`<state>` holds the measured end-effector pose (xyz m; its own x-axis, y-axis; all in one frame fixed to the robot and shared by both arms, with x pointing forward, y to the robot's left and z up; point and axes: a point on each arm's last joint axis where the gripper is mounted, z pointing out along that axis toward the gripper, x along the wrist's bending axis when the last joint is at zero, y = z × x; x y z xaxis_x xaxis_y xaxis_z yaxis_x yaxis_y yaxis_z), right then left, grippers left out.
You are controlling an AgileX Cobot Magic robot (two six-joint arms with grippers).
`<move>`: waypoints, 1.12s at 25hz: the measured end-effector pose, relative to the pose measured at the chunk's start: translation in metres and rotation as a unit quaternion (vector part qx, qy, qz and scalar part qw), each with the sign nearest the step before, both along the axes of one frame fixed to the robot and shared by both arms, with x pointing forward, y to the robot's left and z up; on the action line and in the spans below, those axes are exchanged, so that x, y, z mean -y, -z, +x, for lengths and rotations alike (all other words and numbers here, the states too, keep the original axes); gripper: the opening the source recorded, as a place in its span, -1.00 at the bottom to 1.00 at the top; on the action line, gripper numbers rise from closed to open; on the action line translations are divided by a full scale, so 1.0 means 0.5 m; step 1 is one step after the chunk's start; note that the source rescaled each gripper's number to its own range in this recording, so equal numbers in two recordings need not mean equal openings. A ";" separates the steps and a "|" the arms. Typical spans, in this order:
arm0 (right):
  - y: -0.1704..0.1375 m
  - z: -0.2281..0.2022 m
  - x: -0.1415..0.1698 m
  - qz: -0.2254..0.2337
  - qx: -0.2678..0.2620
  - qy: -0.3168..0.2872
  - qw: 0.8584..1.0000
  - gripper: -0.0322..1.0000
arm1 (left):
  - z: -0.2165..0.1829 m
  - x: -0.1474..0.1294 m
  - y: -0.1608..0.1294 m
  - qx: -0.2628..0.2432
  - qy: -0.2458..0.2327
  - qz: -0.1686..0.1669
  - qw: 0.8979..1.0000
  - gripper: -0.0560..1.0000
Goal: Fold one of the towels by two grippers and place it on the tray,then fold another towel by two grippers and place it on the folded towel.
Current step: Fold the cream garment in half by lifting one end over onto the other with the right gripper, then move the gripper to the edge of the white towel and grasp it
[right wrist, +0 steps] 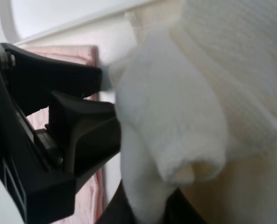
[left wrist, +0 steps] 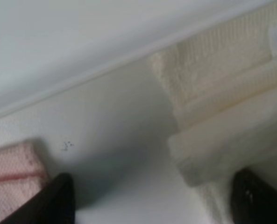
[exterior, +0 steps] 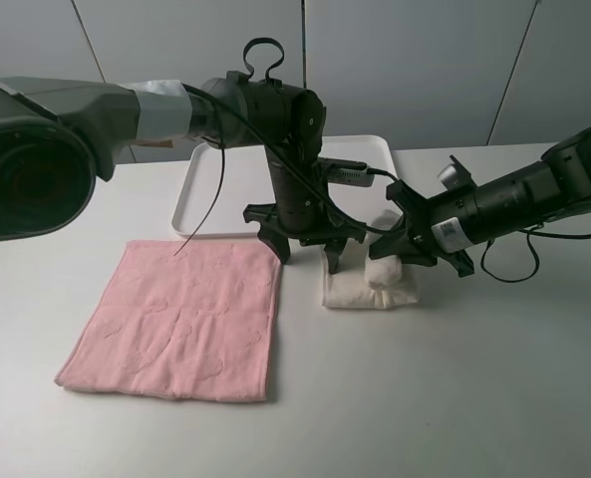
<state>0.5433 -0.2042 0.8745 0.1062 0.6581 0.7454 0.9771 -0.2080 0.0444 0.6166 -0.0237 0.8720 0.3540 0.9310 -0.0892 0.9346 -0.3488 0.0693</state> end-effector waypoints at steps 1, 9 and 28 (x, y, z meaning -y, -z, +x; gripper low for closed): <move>0.001 0.000 0.000 0.000 0.000 0.000 1.000 -0.81 | 0.000 0.000 0.000 -0.001 0.000 -0.001 1.000 0.88; 0.002 -0.002 -0.002 0.004 0.001 -0.008 1.000 -0.39 | -0.001 0.002 -0.002 -0.002 0.008 -0.004 1.000 0.88; -0.025 -0.001 -0.022 0.092 0.035 -0.030 0.995 0.35 | 0.134 -0.058 -0.234 0.130 -0.007 -0.091 0.987 0.88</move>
<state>0.5427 -0.1934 0.8868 0.0146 0.5139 0.8577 0.9839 -0.1603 0.0793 0.6834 0.0055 0.9891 0.3734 0.9133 -0.1629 0.8817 -0.2948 0.3684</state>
